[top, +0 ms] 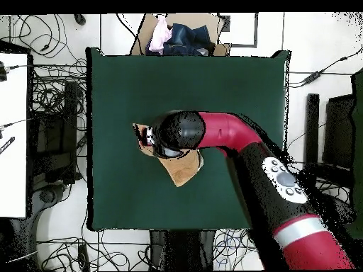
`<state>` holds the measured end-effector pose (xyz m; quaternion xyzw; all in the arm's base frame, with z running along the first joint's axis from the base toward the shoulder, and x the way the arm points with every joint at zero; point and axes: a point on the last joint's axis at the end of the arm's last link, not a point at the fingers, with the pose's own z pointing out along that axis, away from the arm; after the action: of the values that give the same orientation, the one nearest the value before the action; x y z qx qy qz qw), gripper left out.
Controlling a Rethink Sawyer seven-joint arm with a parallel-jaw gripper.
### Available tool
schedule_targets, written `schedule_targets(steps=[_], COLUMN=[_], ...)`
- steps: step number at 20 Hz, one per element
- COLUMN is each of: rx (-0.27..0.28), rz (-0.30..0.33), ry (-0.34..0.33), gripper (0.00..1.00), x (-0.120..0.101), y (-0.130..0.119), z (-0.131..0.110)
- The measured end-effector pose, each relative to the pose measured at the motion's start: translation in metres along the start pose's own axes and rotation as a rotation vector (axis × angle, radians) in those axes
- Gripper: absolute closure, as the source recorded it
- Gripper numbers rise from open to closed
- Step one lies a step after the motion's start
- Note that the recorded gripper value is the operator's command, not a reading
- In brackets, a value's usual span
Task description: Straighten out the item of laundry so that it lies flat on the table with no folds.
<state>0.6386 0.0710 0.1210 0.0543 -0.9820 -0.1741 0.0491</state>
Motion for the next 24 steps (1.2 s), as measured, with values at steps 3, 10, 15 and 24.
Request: schedule_targets(steps=[3,10,15,24], rx=[0.007,0.045,0.087,0.106], rz=[0.015,0.048,0.08,0.111], ry=[-0.013,0.026,0.06,0.06], gripper=[1.0,1.0,1.0,1.0], x=[0.002,0.015,0.02,0.02], y=[0.004,-0.008,-0.025,-0.041], z=[0.024,0.064,0.088,0.128])
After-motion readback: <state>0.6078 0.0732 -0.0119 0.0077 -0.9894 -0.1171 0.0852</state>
